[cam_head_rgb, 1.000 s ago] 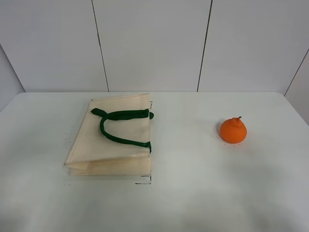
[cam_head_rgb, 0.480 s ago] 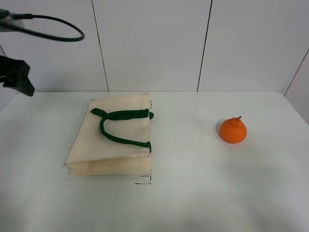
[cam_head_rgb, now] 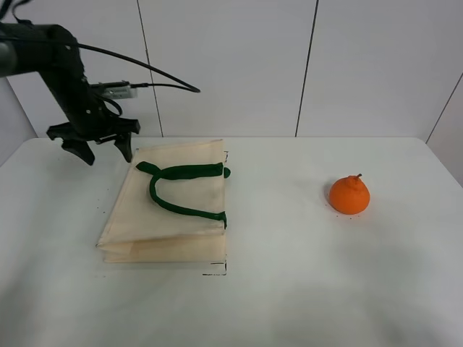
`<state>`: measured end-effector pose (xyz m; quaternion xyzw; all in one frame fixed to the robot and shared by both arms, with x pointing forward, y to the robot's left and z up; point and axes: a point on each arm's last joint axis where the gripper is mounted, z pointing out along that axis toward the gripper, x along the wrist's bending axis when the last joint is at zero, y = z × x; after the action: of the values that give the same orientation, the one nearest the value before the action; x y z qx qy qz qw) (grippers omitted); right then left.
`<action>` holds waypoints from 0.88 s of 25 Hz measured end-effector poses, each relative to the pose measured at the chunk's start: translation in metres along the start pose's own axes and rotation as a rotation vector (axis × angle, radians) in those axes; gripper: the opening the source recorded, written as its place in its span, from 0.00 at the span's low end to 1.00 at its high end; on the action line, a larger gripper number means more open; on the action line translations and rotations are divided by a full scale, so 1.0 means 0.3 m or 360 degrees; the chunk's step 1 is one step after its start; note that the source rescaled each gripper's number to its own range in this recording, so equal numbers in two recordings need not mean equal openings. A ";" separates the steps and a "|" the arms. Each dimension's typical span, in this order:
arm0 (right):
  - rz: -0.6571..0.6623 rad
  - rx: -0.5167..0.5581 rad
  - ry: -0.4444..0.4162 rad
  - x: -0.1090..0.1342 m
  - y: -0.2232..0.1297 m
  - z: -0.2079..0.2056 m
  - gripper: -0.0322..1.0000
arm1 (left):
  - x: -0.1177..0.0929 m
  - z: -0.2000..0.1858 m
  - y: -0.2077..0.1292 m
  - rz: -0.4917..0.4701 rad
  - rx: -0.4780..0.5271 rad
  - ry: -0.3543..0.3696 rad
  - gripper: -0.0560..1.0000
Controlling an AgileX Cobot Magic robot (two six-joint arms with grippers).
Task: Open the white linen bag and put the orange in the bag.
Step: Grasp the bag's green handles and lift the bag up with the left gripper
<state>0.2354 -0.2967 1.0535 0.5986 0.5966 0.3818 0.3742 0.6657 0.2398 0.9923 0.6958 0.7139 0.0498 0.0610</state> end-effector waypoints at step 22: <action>0.0000 0.0000 0.0000 0.000 0.000 0.000 1.00 | -0.180 0.383 -0.009 -0.0016 0.0108 0.0027 0.97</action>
<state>0.2354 -0.2967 1.0535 0.5986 0.5966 0.3818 0.3742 0.6823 0.1840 0.8794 0.6935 0.7191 0.0310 0.0316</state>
